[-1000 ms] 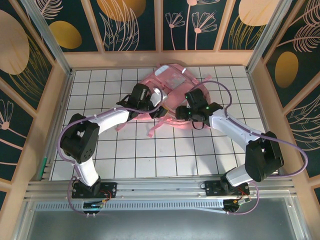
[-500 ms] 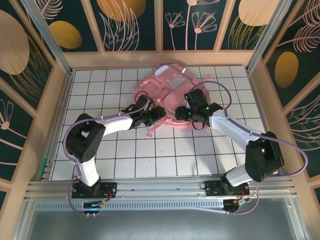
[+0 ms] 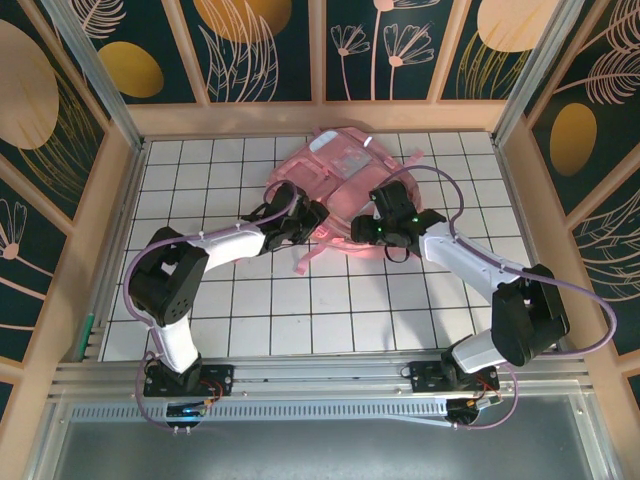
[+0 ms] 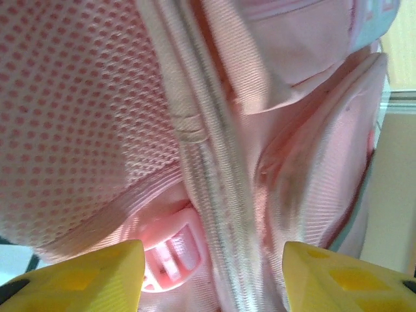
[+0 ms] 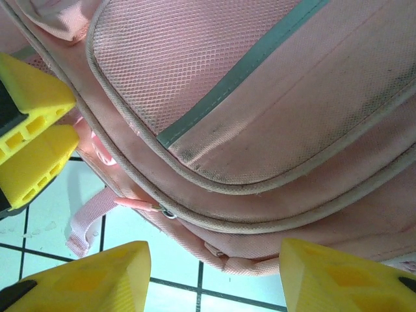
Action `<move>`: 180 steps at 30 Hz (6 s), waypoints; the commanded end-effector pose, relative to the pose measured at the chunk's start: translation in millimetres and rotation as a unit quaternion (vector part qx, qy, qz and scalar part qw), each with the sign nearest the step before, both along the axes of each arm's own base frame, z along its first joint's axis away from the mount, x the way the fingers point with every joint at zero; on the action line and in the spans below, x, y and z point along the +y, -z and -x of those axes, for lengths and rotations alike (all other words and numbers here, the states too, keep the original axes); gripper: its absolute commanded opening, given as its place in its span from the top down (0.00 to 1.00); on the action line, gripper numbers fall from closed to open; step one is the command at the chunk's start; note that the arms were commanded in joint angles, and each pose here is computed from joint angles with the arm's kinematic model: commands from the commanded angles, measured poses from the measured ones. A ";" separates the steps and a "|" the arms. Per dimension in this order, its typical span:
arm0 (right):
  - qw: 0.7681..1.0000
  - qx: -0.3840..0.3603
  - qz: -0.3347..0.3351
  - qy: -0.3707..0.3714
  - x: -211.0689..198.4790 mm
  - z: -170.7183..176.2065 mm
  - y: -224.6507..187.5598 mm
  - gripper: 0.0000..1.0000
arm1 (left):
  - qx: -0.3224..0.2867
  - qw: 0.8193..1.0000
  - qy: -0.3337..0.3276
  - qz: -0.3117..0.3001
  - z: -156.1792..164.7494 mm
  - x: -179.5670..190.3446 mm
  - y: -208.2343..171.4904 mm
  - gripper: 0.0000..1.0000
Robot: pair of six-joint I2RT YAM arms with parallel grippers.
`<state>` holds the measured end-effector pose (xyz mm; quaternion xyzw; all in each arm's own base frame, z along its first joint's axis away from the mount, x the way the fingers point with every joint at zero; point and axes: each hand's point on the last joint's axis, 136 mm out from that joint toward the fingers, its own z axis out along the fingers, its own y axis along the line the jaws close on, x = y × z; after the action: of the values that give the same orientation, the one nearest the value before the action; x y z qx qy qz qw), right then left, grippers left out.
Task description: Pack books, pencil case, and school supplies into a backpack
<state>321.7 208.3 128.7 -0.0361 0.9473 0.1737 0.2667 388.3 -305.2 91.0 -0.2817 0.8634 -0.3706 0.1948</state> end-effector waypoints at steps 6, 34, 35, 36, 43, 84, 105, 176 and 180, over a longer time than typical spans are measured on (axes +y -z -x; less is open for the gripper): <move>1.000 -0.009 -0.007 0.001 13.3 1.2 -1.5 0.46 | 0.022 0.997 -0.075 -0.017 -17.2 11.6 2.1 0.50; 0.996 -0.007 0.058 0.070 52.3 -3.4 5.3 0.42 | -0.005 0.995 -0.048 0.090 -8.9 -10.8 -55.0 1.00; 0.994 -0.012 0.075 0.080 47.4 -4.1 1.9 0.42 | -0.001 0.994 -0.048 0.103 -6.9 -13.3 -55.0 1.00; 0.992 -0.010 0.087 0.091 42.7 -2.0 0.9 0.42 | 0.001 0.993 -0.048 0.111 -5.3 -15.0 -54.9 1.00; 0.983 0.007 0.056 0.177 40.4 26.5 5.5 0.45 | -0.007 0.989 -0.042 0.144 -1.4 -24.2 -73.3 1.00; 0.986 -0.085 0.144 -0.001 0.4 28.3 -4.3 1.00 | -0.038 0.996 -0.051 0.065 -16.4 12.7 -66.7 1.00; 0.983 -0.034 -0.017 -0.179 53.5 51.2 -10.6 1.00 | -0.031 0.991 0.092 -0.087 -98.1 47.8 -25.9 0.54; 0.989 -0.055 0.045 -0.132 -7.2 17.5 -2.5 0.47 | -0.054 0.994 0.097 0.010 4.7 -60.5 -89.1 1.00; 0.986 -0.042 0.035 -0.157 -1.9 25.8 2.6 0.47 | -0.055 0.994 0.095 0.007 6.2 -57.3 -91.6 1.00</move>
<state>306.6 202.9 130.2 -0.1775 0.9255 0.1667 0.2900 380.1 -350.2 129.0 -0.1982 0.8975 -0.3482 0.1843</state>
